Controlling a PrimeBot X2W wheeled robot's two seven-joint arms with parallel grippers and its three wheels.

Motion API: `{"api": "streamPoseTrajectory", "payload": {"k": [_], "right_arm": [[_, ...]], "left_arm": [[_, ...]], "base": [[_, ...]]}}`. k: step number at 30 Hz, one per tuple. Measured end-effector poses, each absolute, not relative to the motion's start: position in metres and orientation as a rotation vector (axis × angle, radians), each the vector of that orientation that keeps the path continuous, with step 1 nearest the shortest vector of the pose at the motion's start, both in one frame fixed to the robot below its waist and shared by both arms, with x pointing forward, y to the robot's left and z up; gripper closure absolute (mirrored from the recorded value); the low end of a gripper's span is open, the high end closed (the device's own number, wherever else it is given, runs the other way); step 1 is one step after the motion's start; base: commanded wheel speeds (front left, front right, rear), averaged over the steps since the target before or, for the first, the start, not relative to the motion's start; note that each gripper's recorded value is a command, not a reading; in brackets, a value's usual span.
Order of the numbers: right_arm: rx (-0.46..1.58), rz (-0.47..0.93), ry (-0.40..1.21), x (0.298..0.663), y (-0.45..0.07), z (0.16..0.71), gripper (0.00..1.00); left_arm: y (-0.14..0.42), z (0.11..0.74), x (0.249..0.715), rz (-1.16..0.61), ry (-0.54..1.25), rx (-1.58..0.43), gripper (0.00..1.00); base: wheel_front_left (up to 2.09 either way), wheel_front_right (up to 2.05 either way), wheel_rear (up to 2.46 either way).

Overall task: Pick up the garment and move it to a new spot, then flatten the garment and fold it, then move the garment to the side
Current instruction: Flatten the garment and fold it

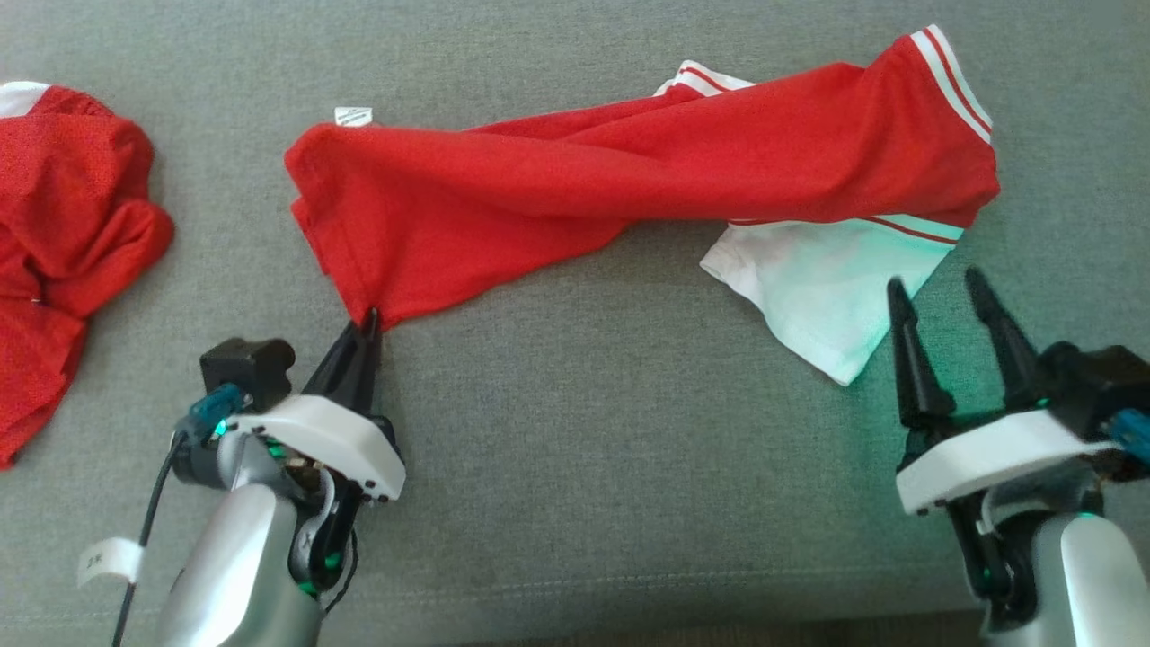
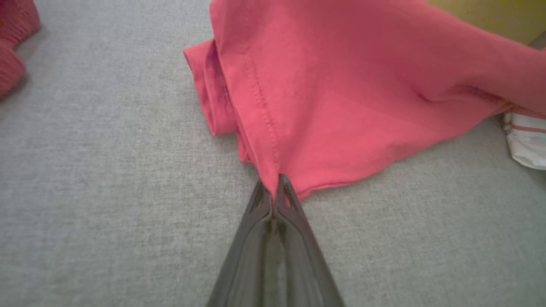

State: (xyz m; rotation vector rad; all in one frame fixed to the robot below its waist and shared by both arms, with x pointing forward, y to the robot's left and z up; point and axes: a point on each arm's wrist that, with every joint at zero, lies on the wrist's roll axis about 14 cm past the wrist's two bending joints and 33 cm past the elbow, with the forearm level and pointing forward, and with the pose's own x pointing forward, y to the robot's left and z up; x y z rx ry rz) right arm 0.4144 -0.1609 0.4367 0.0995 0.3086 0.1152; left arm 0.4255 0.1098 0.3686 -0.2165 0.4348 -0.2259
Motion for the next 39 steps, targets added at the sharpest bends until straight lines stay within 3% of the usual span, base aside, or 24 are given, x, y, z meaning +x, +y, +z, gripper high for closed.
{"api": "streamPoseTrajectory", "payload": {"k": [7,19,20,21,22,23,30,39], "right_arm": [[0.127,0.101,0.621,0.375,-0.163,0.374,0.0],[0.195,0.179,0.714,0.381,-0.135,0.358,0.0],[0.199,0.181,0.72,0.381,-0.134,0.357,0.09],[0.206,0.182,0.723,0.381,-0.134,0.357,0.45],[0.214,0.184,0.733,0.38,-0.133,0.356,0.95],[0.222,0.185,0.733,0.38,-0.132,0.357,1.0],[0.215,0.143,0.559,0.399,-0.148,0.393,1.0],[0.062,0.015,0.012,0.444,-0.206,0.549,1.0]], "left_arm": [[0.109,0.37,0.425,-0.234,0.423,-0.203,1.0],[0.115,0.371,0.432,-0.22,0.394,-0.201,1.0],[0.115,0.371,0.432,-0.219,0.393,-0.2,1.0],[0.115,0.371,0.432,-0.218,0.391,-0.2,1.0],[0.116,0.373,0.433,-0.217,0.38,-0.201,1.0],[0.116,0.376,0.434,-0.217,0.368,-0.202,1.0],[0.123,0.424,0.45,-0.21,0.189,-0.17,1.0],[0.151,0.555,0.461,-0.172,-0.186,-0.08,1.0]], "base": [[0.0,0.0,0.0],[0.0,0.0,0.0],[0.0,0.0,0.0],[0.0,0.0,0.0],[0.0,0.0,0.0],[0.0,0.0,0.0],[0.0,0.0,0.0],[0.0,0.0,0.0]]}}
